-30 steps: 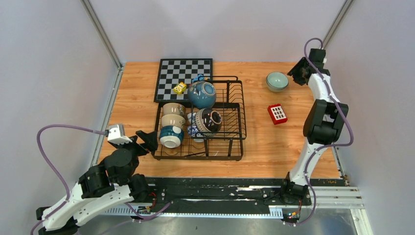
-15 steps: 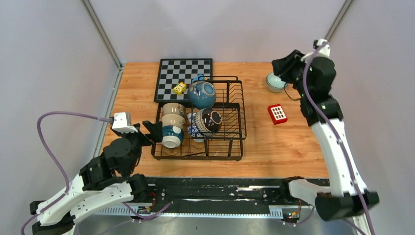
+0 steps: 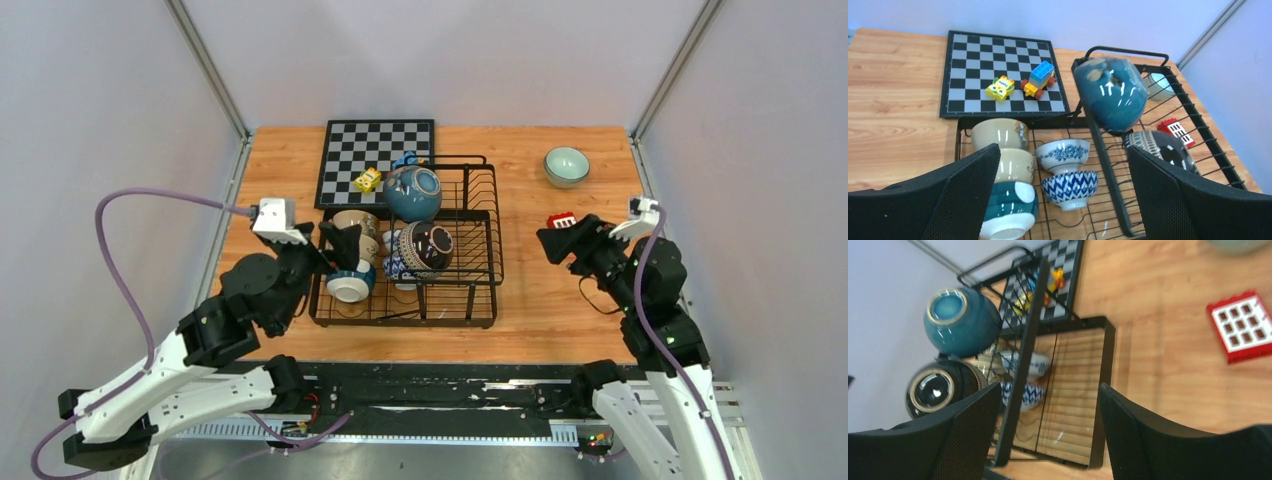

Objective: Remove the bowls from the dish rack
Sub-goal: Pick up the bowl from the dish rack.

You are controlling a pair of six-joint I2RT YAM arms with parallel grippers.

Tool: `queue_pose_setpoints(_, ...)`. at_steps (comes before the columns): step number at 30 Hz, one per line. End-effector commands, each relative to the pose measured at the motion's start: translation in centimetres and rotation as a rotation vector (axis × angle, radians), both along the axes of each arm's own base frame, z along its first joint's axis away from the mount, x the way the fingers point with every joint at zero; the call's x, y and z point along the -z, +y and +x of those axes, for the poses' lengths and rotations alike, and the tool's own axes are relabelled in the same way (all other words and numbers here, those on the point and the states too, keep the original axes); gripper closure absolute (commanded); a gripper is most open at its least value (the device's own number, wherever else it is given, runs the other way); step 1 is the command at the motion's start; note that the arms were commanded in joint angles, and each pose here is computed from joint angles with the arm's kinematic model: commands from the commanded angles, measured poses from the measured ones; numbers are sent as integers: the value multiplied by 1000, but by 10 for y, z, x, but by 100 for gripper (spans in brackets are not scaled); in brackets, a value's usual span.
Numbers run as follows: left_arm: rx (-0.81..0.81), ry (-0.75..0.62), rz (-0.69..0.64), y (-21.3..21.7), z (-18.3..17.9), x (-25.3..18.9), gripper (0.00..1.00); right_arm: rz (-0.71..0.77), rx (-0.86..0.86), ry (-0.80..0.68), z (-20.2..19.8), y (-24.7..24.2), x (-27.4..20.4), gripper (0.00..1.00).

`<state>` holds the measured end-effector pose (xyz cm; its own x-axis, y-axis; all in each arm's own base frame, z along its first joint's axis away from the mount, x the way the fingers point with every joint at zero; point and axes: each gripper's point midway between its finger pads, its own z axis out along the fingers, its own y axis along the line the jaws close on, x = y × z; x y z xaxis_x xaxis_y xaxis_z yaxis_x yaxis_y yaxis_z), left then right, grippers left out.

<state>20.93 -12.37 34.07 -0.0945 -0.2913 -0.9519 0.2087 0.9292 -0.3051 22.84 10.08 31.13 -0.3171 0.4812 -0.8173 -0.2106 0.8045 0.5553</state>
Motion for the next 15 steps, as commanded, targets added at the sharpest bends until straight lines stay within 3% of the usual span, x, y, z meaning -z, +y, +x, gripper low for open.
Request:
queue_pose_setpoints(1,37,30,46,-22,10,-26,0,85,-116,56,-27,20,17,25)
queue_pose_setpoints(6,187,77,-60,-48,26,-43,0,84,-137,28,-30,23,14,27)
queue_pose_setpoints(15,328,161,-558,-38,84,-20,0,15,-59,-12,-10,14,3,32)
